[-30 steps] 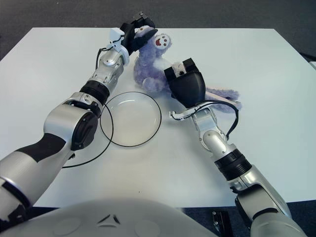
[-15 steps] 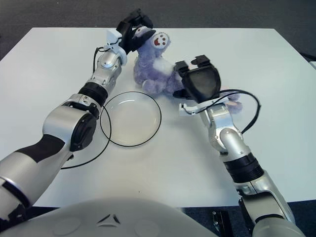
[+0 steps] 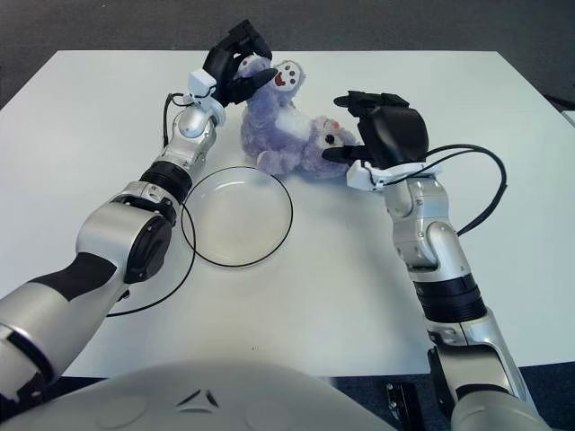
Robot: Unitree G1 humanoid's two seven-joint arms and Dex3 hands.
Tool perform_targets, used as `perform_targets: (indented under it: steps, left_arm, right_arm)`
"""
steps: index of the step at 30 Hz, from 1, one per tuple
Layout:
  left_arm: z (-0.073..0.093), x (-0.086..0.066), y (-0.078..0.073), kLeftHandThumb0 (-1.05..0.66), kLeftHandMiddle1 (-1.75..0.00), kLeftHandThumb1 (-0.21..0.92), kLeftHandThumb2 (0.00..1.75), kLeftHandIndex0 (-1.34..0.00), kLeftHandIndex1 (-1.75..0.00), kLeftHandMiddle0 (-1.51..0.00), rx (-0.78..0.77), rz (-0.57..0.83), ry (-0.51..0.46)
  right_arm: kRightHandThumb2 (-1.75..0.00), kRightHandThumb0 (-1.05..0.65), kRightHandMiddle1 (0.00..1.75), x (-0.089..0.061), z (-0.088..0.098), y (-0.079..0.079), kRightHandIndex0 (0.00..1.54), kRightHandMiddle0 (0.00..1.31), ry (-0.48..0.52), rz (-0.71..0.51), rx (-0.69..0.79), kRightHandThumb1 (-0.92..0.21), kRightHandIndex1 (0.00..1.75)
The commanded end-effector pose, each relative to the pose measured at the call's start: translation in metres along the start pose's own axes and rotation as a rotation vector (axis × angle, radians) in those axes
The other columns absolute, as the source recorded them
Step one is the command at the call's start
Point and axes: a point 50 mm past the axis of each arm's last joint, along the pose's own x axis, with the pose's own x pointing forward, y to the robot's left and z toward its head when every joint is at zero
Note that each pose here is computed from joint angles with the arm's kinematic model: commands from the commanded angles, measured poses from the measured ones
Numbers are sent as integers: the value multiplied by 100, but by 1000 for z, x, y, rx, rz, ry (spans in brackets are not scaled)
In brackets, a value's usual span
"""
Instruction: Put the doll into the plate.
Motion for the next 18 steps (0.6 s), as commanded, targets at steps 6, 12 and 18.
perform_targets:
  steps: [6,12,18]
  left_arm:
    - [-2,-4,2,10,-175,89,1,-59,-175,-78,47,5,-16]
    - [-1,-4,2,10,-175,90,1,-59,-175,-77,65,7,-28]
    - [0,-4,1,9,-175,91,2,-58,-175,-76,68,10,-32]
  right_arm:
    - [-15,-60,25,4,-6,-10,50,43,8,48,46,-92,2]
    - [-20,-67,22,9,-9,-17,48,42,-51,176,45,-92,0]
    - [-24,-73,19,12,-13,-23,44,39,-69,333,29,-92,0]
